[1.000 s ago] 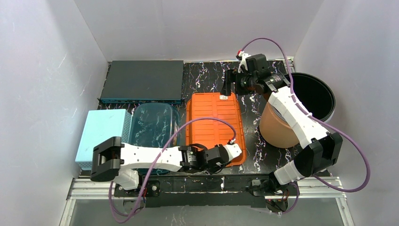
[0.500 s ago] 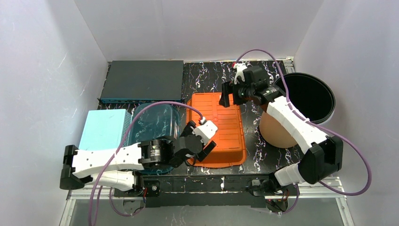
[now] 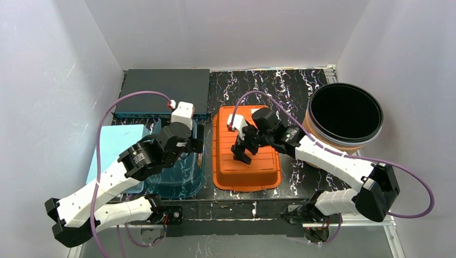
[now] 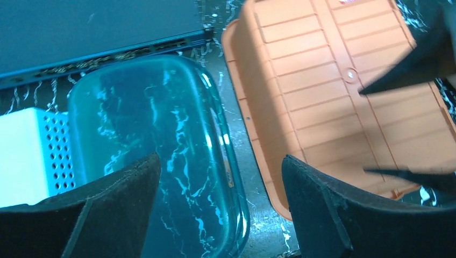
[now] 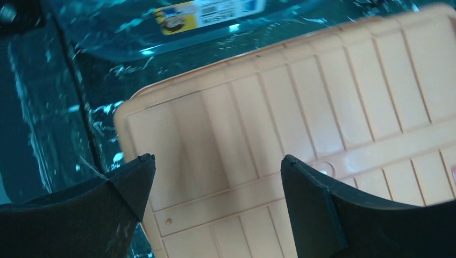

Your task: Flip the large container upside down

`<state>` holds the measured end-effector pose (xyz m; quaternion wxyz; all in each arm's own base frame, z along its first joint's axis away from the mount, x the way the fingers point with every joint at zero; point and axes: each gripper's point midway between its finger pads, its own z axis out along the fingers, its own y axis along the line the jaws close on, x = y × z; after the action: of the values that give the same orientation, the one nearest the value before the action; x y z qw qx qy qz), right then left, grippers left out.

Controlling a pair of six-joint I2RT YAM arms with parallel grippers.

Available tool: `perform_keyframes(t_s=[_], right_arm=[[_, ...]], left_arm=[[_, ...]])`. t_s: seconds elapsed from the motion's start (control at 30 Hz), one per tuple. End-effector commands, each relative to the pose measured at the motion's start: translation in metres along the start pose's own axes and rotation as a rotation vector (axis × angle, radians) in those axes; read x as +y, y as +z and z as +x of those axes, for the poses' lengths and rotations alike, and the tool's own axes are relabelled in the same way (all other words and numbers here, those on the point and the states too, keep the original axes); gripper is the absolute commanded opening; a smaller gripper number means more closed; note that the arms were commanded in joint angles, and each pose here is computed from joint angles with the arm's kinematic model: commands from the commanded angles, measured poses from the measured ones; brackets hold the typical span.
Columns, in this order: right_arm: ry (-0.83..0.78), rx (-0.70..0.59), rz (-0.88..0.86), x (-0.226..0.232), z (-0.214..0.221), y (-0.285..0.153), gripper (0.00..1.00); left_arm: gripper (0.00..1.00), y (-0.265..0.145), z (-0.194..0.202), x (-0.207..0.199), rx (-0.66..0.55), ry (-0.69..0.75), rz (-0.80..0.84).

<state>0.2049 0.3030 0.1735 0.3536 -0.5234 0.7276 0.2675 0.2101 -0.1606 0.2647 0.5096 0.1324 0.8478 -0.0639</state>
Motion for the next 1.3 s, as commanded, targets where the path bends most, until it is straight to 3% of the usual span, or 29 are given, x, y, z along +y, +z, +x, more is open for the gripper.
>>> perform_keyframes(t_s=[0.0, 0.17, 0.37, 0.7, 0.97, 1.27], right_arm=[[-0.352, -0.130, -0.182, 0.043, -0.021, -0.008, 0.95], [-0.471, -0.047, -0.290, 0.078, 0.003, 0.000, 0.97], [-0.569, -0.033, -0.352, 0.116, 0.010, 0.017, 0.98], [-0.640, -0.031, 0.055, 0.050, 0.007, 0.044, 0.99], [-0.410, 0.031, 0.222, -0.006, 0.008, 0.066, 0.99], [-0.147, 0.075, 0.291, -0.051, 0.023, 0.074, 0.96]], left_arm=[[0.83, -0.008, 0.004, 0.033, 0.052, -0.098, -0.115], [0.92, -0.004, 0.011, 0.055, 0.095, -0.211, -0.165], [0.93, 0.002, 0.020, 0.063, 0.153, -0.313, -0.169], [0.94, 0.000, 0.019, 0.060, 0.126, -0.362, -0.131], [0.96, -0.003, 0.015, 0.060, 0.089, -0.366, -0.114], [0.96, -0.004, 0.020, 0.062, 0.089, -0.367, -0.119]])
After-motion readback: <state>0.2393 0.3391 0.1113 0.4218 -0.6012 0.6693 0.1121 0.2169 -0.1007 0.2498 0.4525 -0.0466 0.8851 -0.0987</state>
